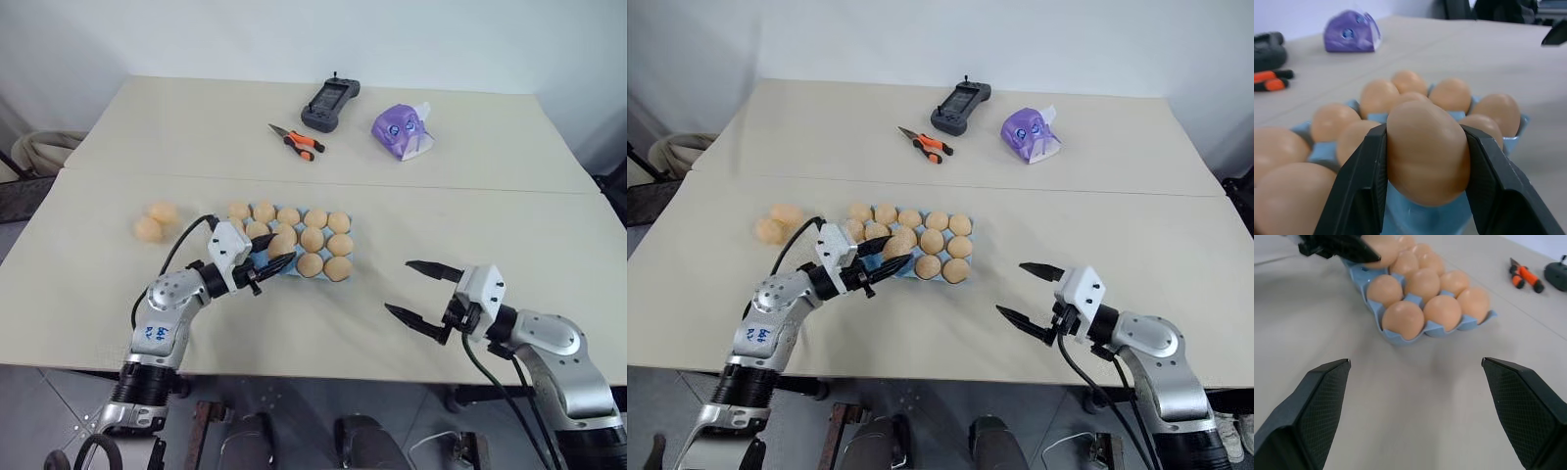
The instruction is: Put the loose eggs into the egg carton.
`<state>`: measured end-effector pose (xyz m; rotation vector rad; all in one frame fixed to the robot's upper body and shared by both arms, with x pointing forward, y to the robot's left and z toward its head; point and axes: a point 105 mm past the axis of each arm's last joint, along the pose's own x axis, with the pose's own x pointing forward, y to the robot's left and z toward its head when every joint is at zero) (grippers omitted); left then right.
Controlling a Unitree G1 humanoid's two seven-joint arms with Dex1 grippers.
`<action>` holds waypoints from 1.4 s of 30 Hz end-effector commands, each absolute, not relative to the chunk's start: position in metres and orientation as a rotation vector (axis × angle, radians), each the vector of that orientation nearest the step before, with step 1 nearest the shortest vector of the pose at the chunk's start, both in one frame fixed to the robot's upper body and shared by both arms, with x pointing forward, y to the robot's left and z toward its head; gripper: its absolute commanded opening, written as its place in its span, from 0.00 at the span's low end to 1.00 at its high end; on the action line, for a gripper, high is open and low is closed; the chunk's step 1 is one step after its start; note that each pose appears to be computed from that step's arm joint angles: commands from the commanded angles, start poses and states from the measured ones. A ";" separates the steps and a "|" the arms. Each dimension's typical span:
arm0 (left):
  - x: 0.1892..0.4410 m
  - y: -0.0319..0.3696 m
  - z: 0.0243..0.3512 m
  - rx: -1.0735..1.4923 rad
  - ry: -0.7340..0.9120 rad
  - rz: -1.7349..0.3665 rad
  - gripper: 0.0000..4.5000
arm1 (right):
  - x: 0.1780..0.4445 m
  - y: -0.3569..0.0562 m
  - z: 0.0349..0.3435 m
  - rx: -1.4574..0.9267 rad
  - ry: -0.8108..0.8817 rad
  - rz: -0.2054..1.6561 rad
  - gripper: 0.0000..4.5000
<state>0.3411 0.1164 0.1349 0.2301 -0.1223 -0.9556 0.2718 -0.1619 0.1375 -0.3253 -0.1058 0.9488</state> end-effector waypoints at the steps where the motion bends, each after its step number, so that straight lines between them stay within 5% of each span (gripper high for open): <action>1: 0.343 0.114 0.142 0.258 -0.152 -0.963 0.56 | 0.266 -0.161 0.155 -0.305 -0.177 0.943 1.00; 7: 0.338 0.144 0.158 0.277 -0.195 -0.873 0.97 | 0.259 -0.144 0.171 -0.247 -0.232 1.034 1.00; 16: 0.309 0.215 0.179 0.252 -0.254 -0.641 0.99 | 0.248 -0.114 0.173 -0.251 -0.292 1.320 1.00; 24: 0.273 0.312 0.160 0.199 -0.213 -0.160 0.99 | 0.264 -0.115 0.153 -0.298 -0.310 1.333 1.00; 29: 0.254 0.331 0.146 0.158 -0.184 -0.021 0.99 | 0.269 -0.116 0.144 -0.271 -0.310 1.298 1.00; 33: 0.265 0.325 0.148 0.154 -0.182 -0.025 0.99 | 0.272 -0.117 0.144 -0.273 -0.314 1.281 1.00; 42: 0.336 0.318 0.152 0.149 -0.102 -0.039 0.99 | 0.275 -0.121 0.146 -0.287 -0.306 1.257 1.00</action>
